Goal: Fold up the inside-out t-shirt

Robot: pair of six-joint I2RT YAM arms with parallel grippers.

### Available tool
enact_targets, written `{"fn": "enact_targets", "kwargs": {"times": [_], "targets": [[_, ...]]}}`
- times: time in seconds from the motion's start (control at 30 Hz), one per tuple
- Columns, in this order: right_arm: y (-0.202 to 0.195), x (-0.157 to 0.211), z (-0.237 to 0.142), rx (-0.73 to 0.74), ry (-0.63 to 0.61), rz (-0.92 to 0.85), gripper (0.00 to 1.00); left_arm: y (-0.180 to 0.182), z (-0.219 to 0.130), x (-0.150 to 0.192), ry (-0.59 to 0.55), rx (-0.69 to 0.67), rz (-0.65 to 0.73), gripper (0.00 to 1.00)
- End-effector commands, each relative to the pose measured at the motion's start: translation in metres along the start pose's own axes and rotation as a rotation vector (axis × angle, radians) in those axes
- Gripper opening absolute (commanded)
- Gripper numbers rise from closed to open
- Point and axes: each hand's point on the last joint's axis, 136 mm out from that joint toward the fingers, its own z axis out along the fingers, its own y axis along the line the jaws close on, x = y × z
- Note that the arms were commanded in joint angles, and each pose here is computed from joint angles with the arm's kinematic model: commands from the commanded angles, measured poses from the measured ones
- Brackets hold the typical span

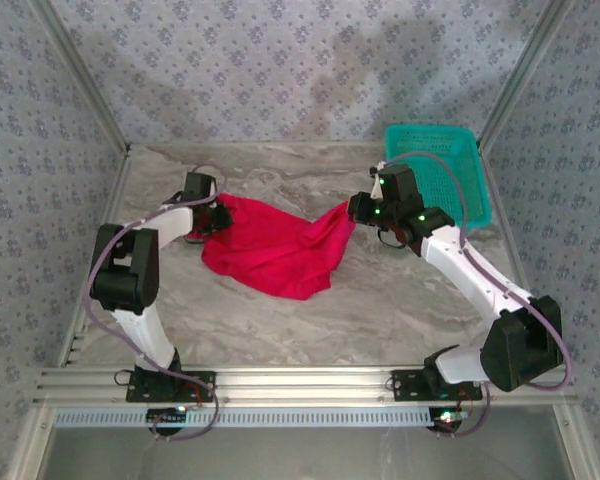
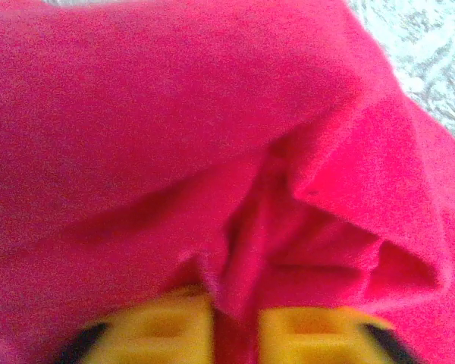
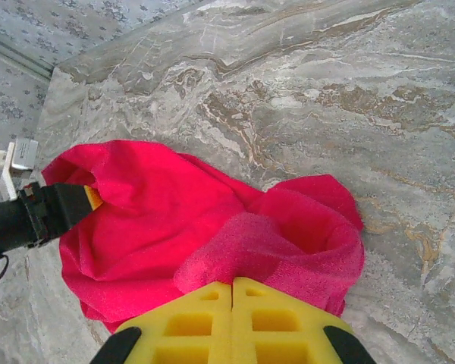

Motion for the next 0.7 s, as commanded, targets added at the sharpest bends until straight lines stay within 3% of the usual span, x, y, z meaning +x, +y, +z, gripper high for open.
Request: {"fn": "enact_targets", "kwargs": {"times": [0.0,0.17,0.4,0.53,0.67], "targets": [[0.008,-0.010,-0.005,-0.017,-0.012,-0.020,0.00,0.005,-0.012,-0.023,-0.039,-0.050,0.032,0.00],[0.004,-0.046,-0.036,0.031,-0.088,-0.048,0.00,-0.023,-0.103,-0.070,-0.213,-0.002,0.086,0.00],[0.022,-0.124,-0.128,-0.026,-0.290,-0.026,0.00,-0.049,-0.302,-0.141,-0.637,0.088,0.099,0.00],[0.049,-0.148,-0.175,-0.102,-0.381,-0.028,0.00,-0.060,-0.387,-0.143,-0.830,0.150,0.090,0.00],[0.072,-0.150,-0.210,-0.175,-0.414,-0.036,0.00,-0.063,-0.430,-0.130,-0.893,0.186,0.088,0.00]]}}
